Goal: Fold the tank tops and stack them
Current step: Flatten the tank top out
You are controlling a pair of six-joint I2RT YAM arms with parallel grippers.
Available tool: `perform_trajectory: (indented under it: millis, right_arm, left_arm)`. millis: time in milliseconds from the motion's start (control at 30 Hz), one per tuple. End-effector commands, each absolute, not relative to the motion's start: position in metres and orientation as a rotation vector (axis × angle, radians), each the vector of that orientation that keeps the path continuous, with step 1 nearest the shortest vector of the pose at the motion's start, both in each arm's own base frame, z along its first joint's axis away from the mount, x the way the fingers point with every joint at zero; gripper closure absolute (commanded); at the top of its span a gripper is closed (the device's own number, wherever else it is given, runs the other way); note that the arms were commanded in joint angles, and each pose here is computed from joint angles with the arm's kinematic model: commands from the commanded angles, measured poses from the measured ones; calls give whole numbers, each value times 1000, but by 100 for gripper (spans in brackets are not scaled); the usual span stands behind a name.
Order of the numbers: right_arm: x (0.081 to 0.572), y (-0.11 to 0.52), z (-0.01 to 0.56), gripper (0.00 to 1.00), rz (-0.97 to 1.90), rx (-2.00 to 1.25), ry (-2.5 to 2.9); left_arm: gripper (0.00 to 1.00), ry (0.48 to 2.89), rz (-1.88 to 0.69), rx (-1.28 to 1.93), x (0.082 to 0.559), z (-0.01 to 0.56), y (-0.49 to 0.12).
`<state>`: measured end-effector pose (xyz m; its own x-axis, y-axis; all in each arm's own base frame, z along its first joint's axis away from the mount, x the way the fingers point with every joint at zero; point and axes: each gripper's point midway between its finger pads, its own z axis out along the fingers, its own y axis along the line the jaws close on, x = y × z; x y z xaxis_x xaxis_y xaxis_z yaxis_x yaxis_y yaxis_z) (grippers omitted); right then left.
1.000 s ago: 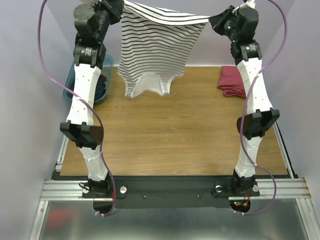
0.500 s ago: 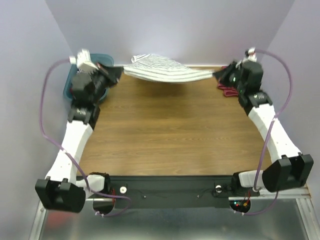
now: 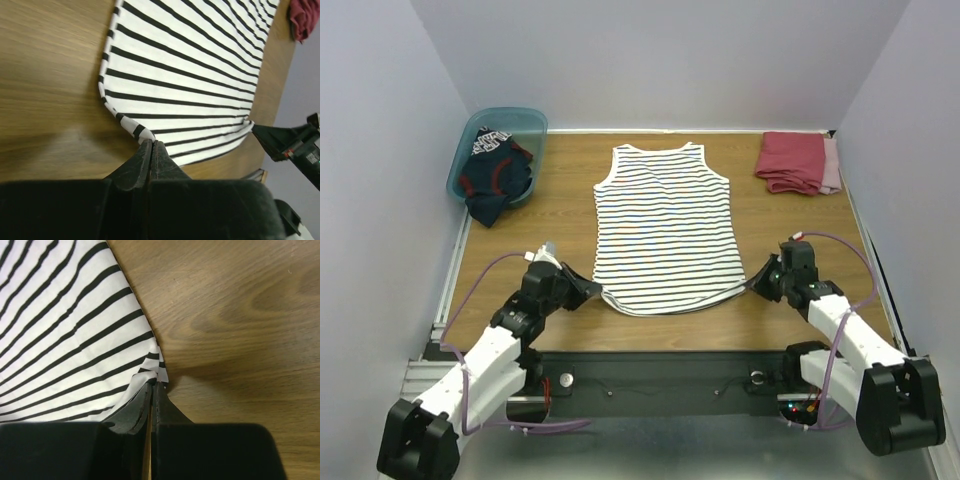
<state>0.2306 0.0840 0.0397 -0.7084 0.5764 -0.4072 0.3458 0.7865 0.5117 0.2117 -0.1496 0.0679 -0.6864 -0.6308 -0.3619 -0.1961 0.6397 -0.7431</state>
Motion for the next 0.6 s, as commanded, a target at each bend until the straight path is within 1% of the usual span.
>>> perform_trajectory:
  millis: [0,33,67,100,133,167,200,233,267,300,333,367,400,467,567]
  right_arm:
    - [244,86,62,98,589,693,2331]
    - [242,83,63,97,567,701,2326]
    - [241,81,63,93,554,706,2324]
    - [241,78,64,91,540,706,2323]
    - [239,75,64,87,516,717,2329]
    - [239,74,66,78,508,716,2321]
    - [236,73,67,73,500,723,2329]
    - [237,73,72,64,506,719,2315]
    - [235,73,73,59,506,723,2315]
    - [233,73,74,56,513,737,2314]
    - [233,73,77,52,518,743,2308]
    - [234,73,82,46,519,744,2294]
    - [236,73,90,44,530,748,2268]
    - [239,72,104,40,534,728,2239]
    - [242,79,117,39,574,666,2247]
  left_arm:
    - [95,2195,-970,-673,209,83,-156]
    - [93,2205,-975,-666,206,84,-157]
    - [92,2211,-975,-660,204,84,-158]
    - [85,2221,-969,-659,201,84,-157]
    - [80,2230,-965,-647,199,83,-156]
    - [77,2235,-965,-640,197,83,-156]
    - [70,2249,-966,-634,194,84,-157]
    - [67,2254,-959,-612,193,85,-156]
    - [64,2264,-956,-603,191,85,-156]
    - [56,2270,-955,-597,189,88,-156]
    - [55,2272,-964,-587,188,91,-157]
    - [55,2272,-969,-576,188,94,-158]
    - [52,2264,-971,-565,188,102,-158]
    - [50,2232,-956,-543,191,119,-156]
    - [50,2179,-905,-528,203,140,-150]
